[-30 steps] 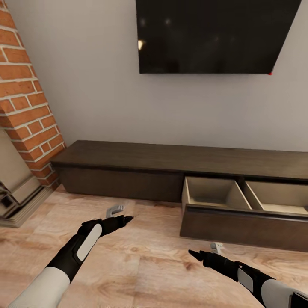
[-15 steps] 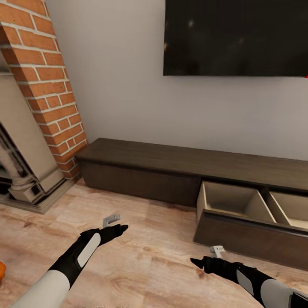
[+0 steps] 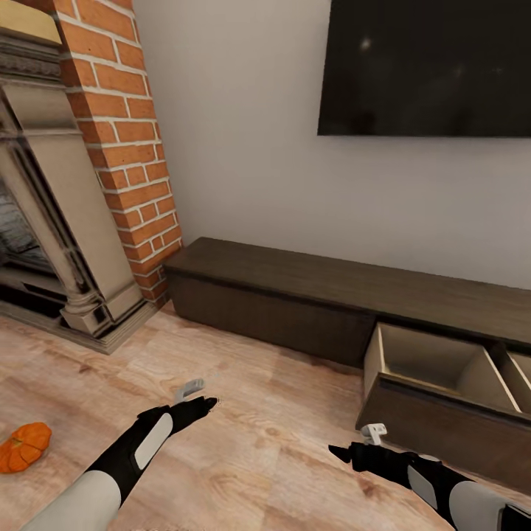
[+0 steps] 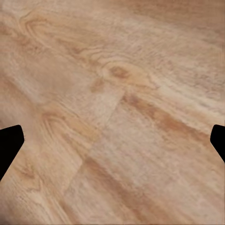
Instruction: Place each of the two pumpkins and all three candles from the living room inside a cabinet in the living room (use any cabinet), then make sure every cabinet is closed, and position the cauldron so it is next to a table in the living room.
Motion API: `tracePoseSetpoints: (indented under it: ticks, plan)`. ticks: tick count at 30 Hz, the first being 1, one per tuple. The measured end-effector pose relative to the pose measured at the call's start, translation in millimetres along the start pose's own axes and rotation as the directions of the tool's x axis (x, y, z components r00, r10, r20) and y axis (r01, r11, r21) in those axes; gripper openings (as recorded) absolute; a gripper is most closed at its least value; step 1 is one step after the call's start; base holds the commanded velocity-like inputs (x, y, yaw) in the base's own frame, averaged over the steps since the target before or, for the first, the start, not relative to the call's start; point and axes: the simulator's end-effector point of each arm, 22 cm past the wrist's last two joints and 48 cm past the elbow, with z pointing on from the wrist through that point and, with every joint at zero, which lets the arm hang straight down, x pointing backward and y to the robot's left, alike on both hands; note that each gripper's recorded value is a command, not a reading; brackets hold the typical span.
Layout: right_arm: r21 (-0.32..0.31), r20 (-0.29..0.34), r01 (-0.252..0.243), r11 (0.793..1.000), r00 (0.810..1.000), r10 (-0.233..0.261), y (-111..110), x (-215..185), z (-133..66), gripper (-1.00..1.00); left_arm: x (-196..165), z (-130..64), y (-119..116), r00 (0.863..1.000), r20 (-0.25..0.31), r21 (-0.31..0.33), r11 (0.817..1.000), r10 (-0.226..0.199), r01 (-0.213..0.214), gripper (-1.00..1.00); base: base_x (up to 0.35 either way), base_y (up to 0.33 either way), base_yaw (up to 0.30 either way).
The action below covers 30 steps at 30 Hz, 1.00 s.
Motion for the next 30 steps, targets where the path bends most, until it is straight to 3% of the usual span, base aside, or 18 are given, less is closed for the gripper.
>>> tracePoseSetpoints:
  ticks: [7, 14, 24, 30]
  plan:
    - [0.006, 0.008, 0.003, 1.000, 1.000, -0.003, 0, -4, -1.4, 1.00, 3, 2.6, 11, 0.999, 0.040, -0.011, 1.000, -0.016, 0.017, 1.00, 0.000, 0.000, 0.238]
    - [0.045, 0.012, 0.006, 0.999, 1.000, -0.006, -7, -6, -2.7, 1.00, 2, 1.2, 13, 0.999, 0.045, -0.014, 1.000, -0.017, 0.018, 1.00, 0.000, 0.000, 0.237]
    - [0.045, 0.017, 0.015, 0.999, 1.000, -0.016, 0, -10, 0.8, 1.00, 5, -0.5, 19, 0.999, 0.043, -0.032, 0.999, -0.015, 0.017, 1.00, 0.000, 0.000, 0.234]
    - [0.052, -0.025, 0.077, 0.996, 0.997, -0.076, -1, -3, -0.3, 1.00, 10, -0.7, 28, 0.999, 0.044, -0.052, 0.998, -0.019, 0.021, 1.00, 0.000, 0.000, 0.223]
